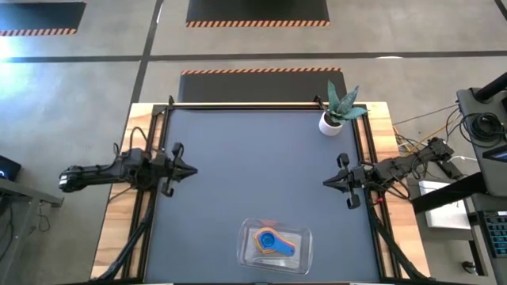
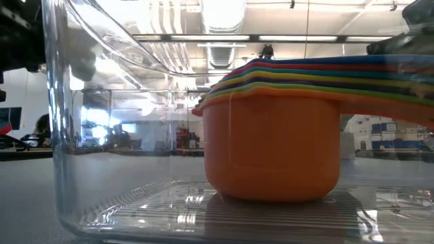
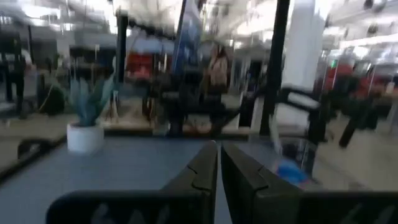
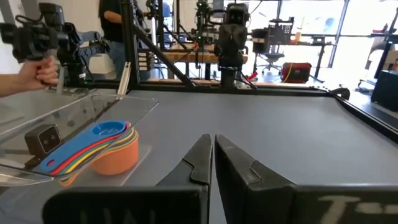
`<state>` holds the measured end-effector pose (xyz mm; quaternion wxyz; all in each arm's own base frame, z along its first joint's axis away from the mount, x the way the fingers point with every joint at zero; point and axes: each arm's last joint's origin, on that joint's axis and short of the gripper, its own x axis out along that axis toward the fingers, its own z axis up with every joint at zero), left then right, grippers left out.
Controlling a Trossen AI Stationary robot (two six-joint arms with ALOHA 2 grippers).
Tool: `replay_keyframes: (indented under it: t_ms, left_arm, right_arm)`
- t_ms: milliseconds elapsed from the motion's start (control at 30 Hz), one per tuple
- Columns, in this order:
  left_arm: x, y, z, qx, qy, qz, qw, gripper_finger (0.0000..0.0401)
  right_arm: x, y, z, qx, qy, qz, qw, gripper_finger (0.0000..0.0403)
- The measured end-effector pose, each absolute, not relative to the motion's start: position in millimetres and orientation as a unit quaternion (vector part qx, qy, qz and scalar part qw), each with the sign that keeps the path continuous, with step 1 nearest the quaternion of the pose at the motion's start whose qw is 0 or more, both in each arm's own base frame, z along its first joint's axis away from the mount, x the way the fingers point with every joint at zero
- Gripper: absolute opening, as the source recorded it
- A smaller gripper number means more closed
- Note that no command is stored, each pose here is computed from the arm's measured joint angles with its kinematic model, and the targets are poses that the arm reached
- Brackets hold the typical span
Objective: Nest measuring cups in basket
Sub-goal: Return to Home Position
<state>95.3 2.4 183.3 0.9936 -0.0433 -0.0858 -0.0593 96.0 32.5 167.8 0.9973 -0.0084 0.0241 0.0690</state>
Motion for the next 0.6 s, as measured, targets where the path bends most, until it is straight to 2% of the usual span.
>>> replay_keyframes:
  t_ms: [167,300,467,600]
  left_arm:
    - [96.7,2.5,171.6,-0.023,-0.027,-0.055,0.998,0.0004]
    - [97.3,3.1,170.2,0.003,-0.021,-0.043,0.999,0.0004]
    - [100.0,7.1,164.8,0.012,0.011,0.022,1.000,0.0004]
    - [101.1,7.2,163.3,0.011,0.020,0.021,1.000,0.0004]
  right_arm:
    - [96.0,32.5,167.8,-0.008,0.024,0.069,0.997,0.0009]
    - [96.0,32.5,167.8,-0.008,0.024,0.069,0.997,0.0009]
    - [96.0,32.5,167.8,-0.008,0.024,0.069,0.997,0.0009]
    - [96.0,32.5,167.8,-0.008,0.024,0.069,0.997,0.0009]
